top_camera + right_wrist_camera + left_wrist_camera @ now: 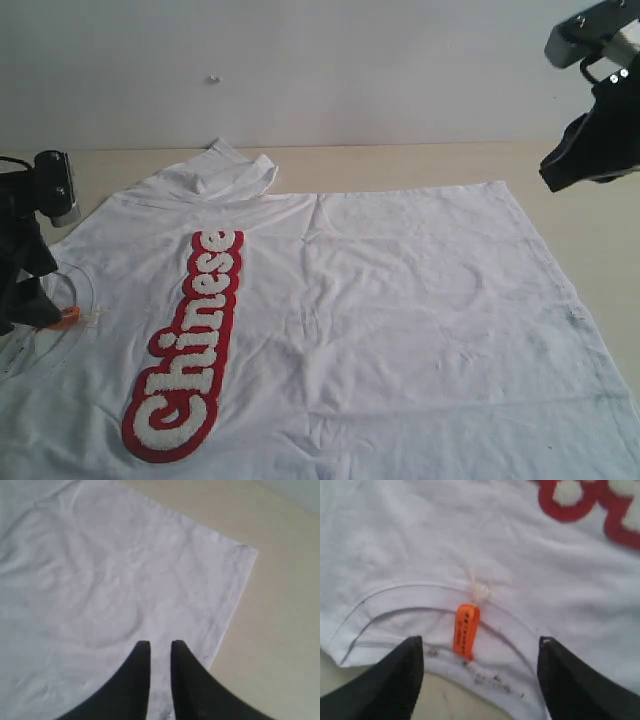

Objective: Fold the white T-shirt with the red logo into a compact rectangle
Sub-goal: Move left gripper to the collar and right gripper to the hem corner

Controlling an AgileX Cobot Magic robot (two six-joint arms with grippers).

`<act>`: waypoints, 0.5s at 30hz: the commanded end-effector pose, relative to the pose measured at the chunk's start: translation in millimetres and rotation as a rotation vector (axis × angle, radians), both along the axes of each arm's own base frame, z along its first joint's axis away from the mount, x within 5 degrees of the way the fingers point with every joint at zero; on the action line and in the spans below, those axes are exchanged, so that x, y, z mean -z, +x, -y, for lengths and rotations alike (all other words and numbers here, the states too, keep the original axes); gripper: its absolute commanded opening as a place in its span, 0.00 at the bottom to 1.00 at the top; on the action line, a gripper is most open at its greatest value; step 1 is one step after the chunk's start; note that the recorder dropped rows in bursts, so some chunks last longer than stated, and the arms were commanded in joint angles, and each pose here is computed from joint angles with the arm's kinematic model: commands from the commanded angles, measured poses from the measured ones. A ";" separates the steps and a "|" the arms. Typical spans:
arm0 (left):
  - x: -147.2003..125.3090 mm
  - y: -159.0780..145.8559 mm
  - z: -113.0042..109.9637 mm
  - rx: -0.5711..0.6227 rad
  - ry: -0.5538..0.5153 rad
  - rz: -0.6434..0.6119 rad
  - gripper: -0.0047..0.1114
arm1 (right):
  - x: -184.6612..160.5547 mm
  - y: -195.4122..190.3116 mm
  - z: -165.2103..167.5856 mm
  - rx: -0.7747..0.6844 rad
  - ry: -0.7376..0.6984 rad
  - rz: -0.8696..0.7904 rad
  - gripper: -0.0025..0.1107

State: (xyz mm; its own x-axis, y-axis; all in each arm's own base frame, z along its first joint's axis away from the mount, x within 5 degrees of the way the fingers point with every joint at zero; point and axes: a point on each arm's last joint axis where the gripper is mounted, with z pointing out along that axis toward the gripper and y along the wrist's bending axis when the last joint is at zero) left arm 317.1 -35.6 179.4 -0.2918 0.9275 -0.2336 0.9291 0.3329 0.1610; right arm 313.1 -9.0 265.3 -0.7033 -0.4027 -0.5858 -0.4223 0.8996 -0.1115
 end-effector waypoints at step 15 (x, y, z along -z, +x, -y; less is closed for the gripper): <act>-1.5 10.1 -7.4 0.149 0.143 0.147 0.56 | 36.5 19.2 -1.6 -0.051 0.015 -0.048 0.48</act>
